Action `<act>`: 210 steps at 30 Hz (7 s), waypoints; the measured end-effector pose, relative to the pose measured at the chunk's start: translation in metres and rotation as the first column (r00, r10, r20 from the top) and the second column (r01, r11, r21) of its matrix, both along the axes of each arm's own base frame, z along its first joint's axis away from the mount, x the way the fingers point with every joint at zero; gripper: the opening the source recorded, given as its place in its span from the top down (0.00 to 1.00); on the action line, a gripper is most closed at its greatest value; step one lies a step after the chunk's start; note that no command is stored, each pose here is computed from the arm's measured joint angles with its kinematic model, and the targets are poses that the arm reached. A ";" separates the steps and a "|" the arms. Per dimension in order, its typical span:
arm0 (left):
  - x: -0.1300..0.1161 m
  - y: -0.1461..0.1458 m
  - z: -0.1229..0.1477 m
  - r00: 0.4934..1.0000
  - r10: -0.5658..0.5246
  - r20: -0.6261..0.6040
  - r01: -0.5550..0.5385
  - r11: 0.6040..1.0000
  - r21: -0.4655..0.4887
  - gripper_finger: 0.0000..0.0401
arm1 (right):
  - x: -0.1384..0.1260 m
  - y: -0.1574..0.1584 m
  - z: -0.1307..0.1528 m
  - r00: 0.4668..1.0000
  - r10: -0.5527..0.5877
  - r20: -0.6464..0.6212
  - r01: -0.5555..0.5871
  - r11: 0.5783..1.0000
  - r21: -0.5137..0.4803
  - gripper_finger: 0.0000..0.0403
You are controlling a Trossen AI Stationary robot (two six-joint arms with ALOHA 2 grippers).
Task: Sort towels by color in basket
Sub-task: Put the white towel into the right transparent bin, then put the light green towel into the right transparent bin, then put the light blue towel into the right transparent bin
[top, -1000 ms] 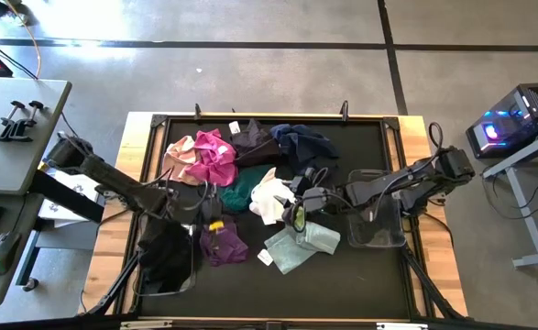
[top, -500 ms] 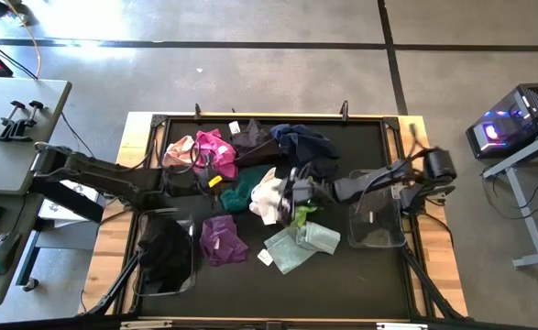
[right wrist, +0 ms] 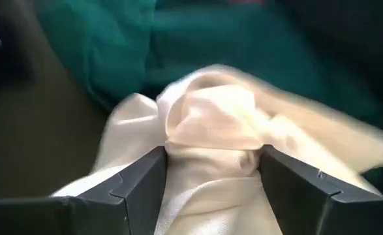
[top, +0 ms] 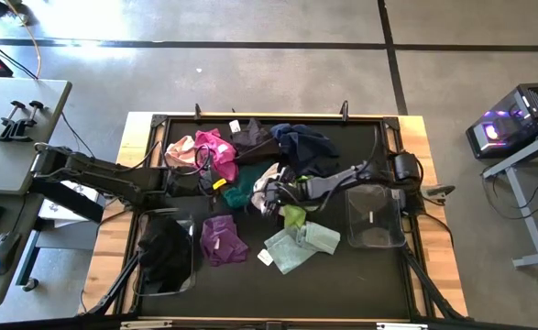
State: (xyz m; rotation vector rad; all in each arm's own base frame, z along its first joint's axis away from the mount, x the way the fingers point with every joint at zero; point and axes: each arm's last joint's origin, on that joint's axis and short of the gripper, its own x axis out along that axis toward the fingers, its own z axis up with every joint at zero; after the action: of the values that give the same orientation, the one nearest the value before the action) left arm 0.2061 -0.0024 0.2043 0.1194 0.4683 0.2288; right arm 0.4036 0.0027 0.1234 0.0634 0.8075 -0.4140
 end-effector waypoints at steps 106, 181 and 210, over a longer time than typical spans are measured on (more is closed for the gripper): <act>-0.003 0.000 -0.005 0.998 0.006 -0.055 -0.007 1.000 -0.015 1.00 | -0.094 0.073 0.096 0.988 -0.009 -0.156 0.005 1.000 -0.025 0.89; -0.002 0.000 -0.005 0.999 0.000 -0.048 0.000 1.000 -0.008 1.00 | -0.261 0.049 0.053 0.650 -0.583 -0.488 0.738 0.636 0.224 0.64; -0.002 0.000 -0.004 0.999 0.000 -0.048 0.000 1.000 -0.007 1.00 | -0.126 0.105 0.075 0.940 0.300 0.164 -0.339 0.878 0.338 0.54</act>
State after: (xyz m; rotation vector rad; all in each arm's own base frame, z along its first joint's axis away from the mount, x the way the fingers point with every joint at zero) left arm 0.2045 -0.0027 0.1998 0.1182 0.5167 0.2244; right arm 0.2780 0.1080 0.1982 0.2902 0.7635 0.0583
